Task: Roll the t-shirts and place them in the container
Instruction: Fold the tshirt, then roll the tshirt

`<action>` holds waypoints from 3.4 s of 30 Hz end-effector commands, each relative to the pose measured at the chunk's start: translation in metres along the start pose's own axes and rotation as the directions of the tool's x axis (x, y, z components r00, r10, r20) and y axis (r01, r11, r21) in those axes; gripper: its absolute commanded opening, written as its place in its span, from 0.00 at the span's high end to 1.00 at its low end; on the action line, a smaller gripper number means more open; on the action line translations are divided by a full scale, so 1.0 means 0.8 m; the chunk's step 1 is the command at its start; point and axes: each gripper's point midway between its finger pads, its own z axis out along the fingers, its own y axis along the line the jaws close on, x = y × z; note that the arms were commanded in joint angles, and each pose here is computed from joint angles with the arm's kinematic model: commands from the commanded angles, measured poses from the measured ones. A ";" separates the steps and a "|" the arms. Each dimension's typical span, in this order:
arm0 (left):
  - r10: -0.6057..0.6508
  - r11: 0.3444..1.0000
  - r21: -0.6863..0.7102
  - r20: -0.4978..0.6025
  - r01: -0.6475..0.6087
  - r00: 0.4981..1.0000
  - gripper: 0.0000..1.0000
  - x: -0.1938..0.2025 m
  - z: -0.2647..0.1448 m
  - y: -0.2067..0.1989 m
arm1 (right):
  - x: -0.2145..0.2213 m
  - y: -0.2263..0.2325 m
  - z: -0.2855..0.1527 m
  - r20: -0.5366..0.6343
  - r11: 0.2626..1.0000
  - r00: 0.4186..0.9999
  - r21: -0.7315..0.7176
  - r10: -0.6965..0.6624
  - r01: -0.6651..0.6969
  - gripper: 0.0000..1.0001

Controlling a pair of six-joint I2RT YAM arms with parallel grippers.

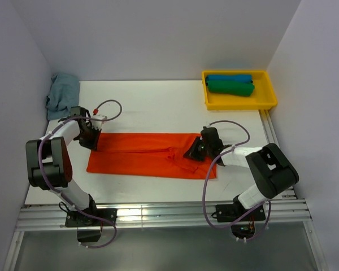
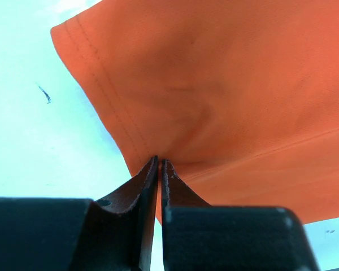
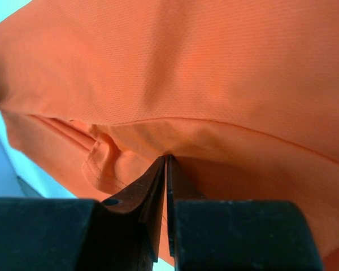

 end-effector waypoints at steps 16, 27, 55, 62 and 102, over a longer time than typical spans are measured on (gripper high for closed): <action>0.031 0.999 0.015 0.137 -0.034 0.990 0.78 -0.038 -0.049 -0.004 | -0.069 -0.046 -0.110 0.225 0.957 0.970 0.290 -0.089 0.021 0.46; 0.063 0.997 0.025 0.286 -0.073 0.956 0.68 -0.092 -0.118 -0.012 | -0.074 -0.073 -0.103 0.205 0.945 0.974 0.325 -0.100 0.029 0.15; 0.089 0.993 0.048 0.267 -0.105 0.960 0.63 -0.064 -0.114 -0.027 | -0.060 -0.092 -0.078 0.076 0.880 0.989 0.469 -0.130 0.079 0.62; 0.087 0.993 0.061 0.255 -0.105 0.963 0.64 -0.053 -0.110 -0.034 | -0.082 -0.099 -0.098 0.118 0.809 0.981 0.585 -0.153 0.056 0.94; -0.122 0.871 0.492 0.205 0.005 0.971 0.43 -0.123 -0.006 -0.092 | -0.087 0.094 -0.103 0.276 0.847 0.933 0.528 -0.230 0.053 0.58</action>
